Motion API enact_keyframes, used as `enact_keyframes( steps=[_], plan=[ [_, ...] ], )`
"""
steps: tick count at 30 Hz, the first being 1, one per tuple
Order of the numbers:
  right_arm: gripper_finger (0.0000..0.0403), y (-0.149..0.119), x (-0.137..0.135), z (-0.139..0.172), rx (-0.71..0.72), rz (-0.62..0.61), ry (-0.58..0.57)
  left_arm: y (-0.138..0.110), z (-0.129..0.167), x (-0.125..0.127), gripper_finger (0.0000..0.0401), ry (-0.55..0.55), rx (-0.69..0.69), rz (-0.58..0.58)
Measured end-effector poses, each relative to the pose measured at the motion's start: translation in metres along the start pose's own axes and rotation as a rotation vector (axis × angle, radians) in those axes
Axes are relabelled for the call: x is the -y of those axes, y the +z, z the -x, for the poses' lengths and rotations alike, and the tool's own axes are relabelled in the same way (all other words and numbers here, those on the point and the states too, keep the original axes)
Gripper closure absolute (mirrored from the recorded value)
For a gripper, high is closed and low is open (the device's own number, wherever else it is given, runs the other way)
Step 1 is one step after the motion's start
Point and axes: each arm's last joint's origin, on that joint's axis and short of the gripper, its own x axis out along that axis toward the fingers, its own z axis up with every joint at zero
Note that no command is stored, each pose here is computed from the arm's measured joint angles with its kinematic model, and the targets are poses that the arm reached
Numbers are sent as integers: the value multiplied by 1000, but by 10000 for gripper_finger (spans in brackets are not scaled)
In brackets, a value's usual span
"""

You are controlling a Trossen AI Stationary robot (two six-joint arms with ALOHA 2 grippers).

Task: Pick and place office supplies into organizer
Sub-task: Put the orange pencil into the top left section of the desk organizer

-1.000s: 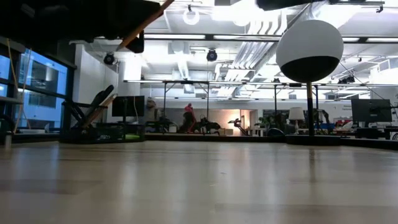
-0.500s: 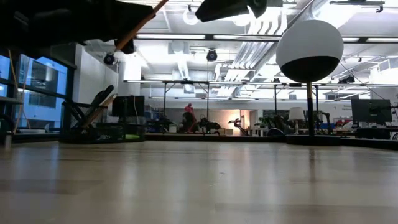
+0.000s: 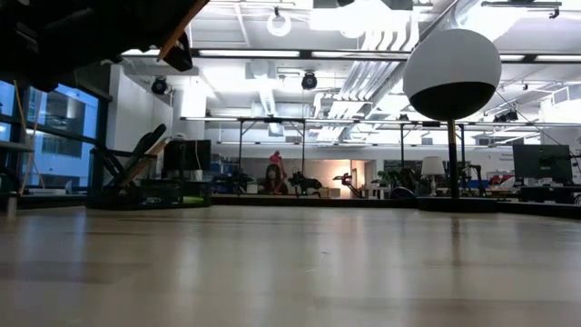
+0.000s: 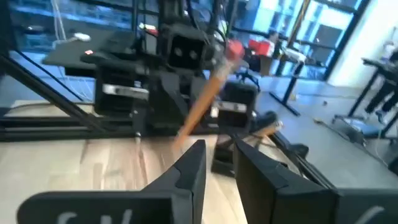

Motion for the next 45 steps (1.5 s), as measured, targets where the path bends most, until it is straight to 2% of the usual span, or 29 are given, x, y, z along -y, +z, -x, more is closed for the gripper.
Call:
enact_keyframes(
  steps=[3,6,9,15,18,23,28,36,45],
  plan=[
    [329,5,1,-1,48,-7,15,0,0,0,401,-5,-4,14],
    [329,11,6,-6,114,-32,89,0,0,0,401,-17,-5,22],
    [322,11,11,-11,116,-68,126,0,0,1,401,-18,-4,21],
    [264,6,17,-18,84,-86,121,0,0,1,401,-22,-4,22],
    [236,8,17,-17,113,-73,165,-1,0,1,401,-21,-12,23],
    [220,14,17,-17,172,-76,170,-2,0,1,401,-21,-22,24],
    [260,13,21,-20,171,-62,149,-2,0,1,401,-21,-22,24],
    [385,2,16,-32,196,-24,164,-3,0,0,400,-16,-26,24],
    [393,-2,20,-38,197,-17,139,-6,0,0,400,-21,-59,28]
  ],
)
